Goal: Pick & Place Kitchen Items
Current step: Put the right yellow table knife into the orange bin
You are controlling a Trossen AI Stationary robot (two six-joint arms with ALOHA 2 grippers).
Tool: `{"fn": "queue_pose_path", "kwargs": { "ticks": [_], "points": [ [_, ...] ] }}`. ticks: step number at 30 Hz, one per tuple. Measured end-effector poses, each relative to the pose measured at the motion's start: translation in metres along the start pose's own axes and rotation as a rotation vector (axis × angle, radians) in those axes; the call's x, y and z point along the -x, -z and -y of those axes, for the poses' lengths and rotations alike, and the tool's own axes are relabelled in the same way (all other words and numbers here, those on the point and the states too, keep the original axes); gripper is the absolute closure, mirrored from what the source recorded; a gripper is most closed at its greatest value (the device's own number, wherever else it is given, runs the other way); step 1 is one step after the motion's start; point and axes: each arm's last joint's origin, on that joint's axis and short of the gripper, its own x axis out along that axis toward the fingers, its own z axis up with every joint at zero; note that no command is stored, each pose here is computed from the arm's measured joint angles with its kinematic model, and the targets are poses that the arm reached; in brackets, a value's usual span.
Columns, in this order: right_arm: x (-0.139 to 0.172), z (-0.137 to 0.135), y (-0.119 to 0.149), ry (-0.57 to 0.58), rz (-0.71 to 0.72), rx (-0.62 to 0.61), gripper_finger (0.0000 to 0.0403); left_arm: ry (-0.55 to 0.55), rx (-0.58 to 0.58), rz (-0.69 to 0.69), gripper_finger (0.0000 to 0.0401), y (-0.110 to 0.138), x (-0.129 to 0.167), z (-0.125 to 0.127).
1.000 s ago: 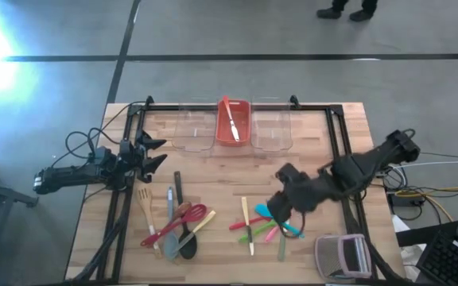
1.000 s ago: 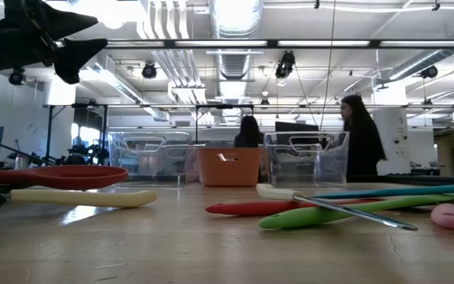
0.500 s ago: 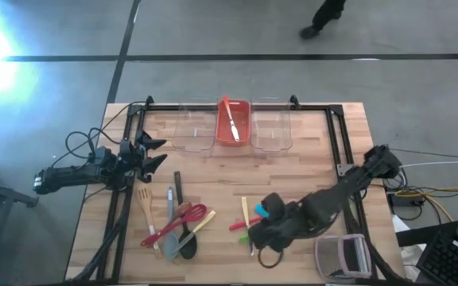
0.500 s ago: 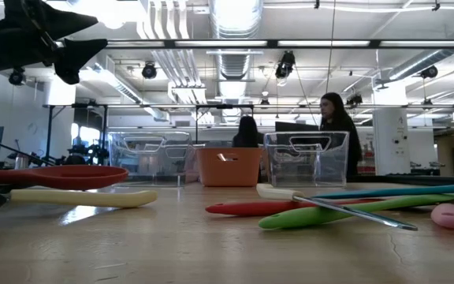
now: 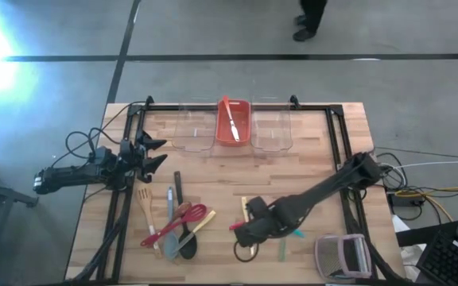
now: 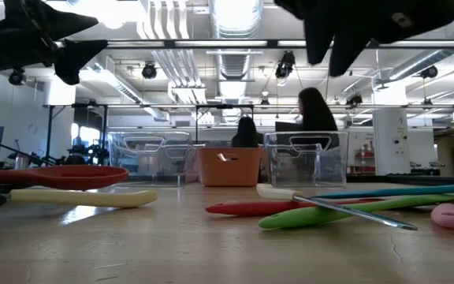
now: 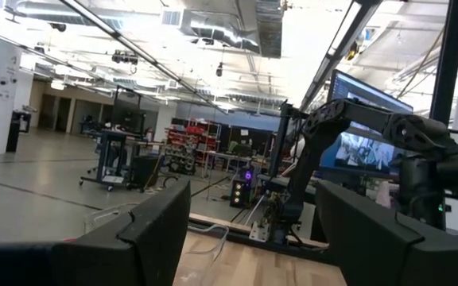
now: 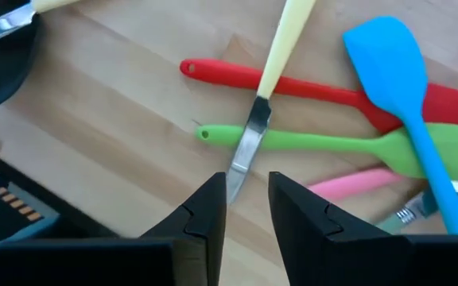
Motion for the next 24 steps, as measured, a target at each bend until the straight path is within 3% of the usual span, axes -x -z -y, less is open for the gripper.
{"fn": "queue_pose_path", "kwargs": {
  "ticks": [6, 17, 24],
  "points": [
    [-0.025, -0.002, -0.005, 0.052, -0.012, -0.005, 0.0294, 0.000, 0.000, -0.001, 0.0128, 0.000, 0.000, 0.000],
    [-0.049, -0.008, -0.014, 0.045, -0.030, -0.002, 0.0230, 0.000, -0.002, -0.001, 0.0128, 0.000, 0.000, 0.000],
    [-0.067, -0.007, -0.018, 0.085, -0.037, -0.014, 0.0220, 0.000, -0.003, -0.001, 0.0128, 0.000, 0.000, 0.000]
  ]
}}
